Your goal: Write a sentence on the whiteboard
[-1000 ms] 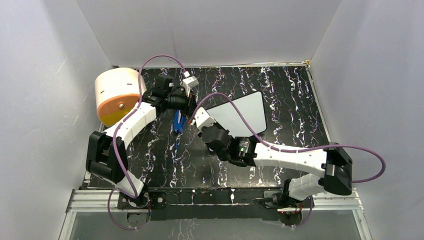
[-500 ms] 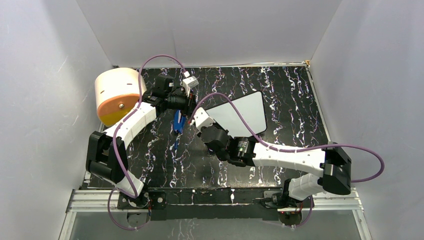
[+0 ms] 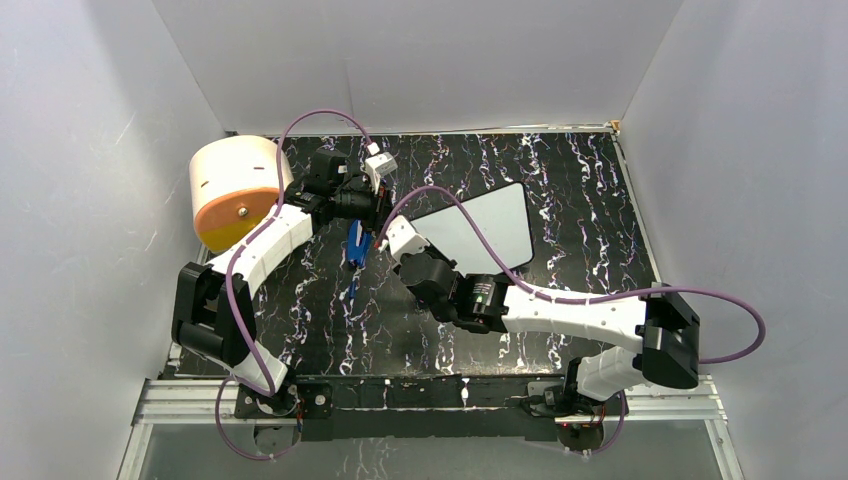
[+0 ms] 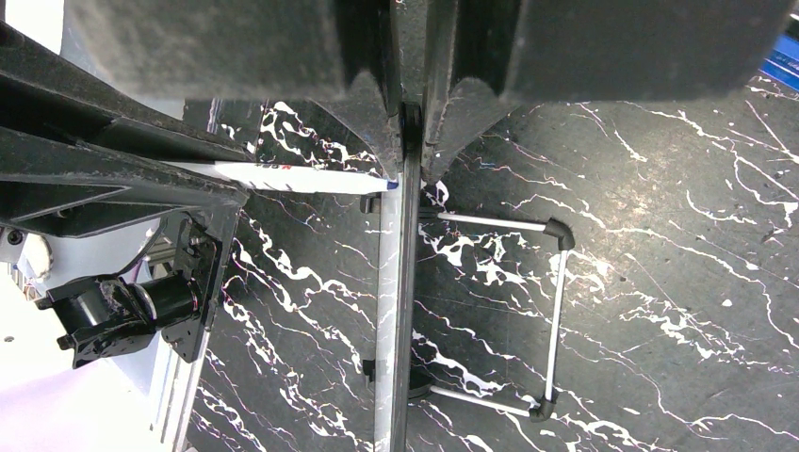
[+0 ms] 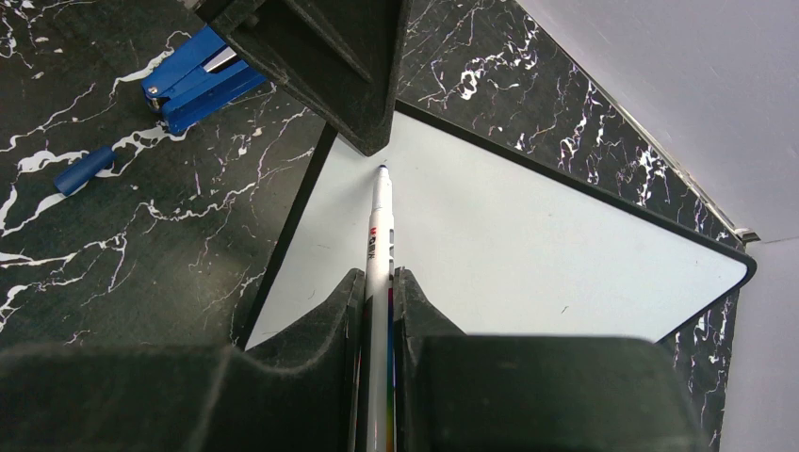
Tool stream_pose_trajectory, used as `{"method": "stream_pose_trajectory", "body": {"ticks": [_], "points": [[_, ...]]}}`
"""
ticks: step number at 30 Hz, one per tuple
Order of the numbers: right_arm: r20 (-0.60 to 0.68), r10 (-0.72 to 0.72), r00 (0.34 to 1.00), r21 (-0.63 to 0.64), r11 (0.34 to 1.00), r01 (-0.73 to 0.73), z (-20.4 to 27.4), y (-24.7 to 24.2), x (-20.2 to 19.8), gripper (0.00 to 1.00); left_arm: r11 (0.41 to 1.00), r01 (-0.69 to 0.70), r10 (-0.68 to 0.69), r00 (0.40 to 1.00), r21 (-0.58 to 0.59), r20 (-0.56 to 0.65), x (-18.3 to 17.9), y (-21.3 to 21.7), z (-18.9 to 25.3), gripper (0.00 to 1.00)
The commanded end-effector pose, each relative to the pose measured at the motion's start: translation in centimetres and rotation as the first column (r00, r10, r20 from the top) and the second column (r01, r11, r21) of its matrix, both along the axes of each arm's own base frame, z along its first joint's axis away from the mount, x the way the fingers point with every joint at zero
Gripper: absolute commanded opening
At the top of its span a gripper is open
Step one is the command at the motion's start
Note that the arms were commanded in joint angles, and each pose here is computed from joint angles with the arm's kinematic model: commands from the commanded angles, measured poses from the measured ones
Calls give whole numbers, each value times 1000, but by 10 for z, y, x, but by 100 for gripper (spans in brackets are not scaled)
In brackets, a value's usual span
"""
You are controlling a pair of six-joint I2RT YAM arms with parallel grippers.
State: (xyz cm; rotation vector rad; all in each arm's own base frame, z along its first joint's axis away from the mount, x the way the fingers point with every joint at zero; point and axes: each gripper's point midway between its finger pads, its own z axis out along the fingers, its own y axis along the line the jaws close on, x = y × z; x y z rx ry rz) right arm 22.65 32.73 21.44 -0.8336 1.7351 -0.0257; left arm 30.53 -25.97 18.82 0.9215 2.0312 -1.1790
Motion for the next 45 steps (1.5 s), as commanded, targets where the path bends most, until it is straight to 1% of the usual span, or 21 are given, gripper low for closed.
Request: {"method": "stream_pose_trajectory", "body": {"ticks": [1,12,21,36,45], "points": [[41,-25,999,89,996,21,29,10,5,0,1000,7,-7,999,12,37,-4,3,3,0],[38,-24,999,72,997,21,26,12,5,0,1000,8,-8,999,11,36,-4,3,3,0],[11,-25,1000,37,999,24,18,11,4,0,1000,8,-8,999,12,34,-4,3,3,0],[-66,0,998,-11,1000,-1,0,9,-5,0,1000,9,-9,999,9,38,-4,2,4,0],[-113,5,994,-16,1000,-6,-10,8,-11,0,1000,10,-10,999,7,37,-4,2,4,0]]}}
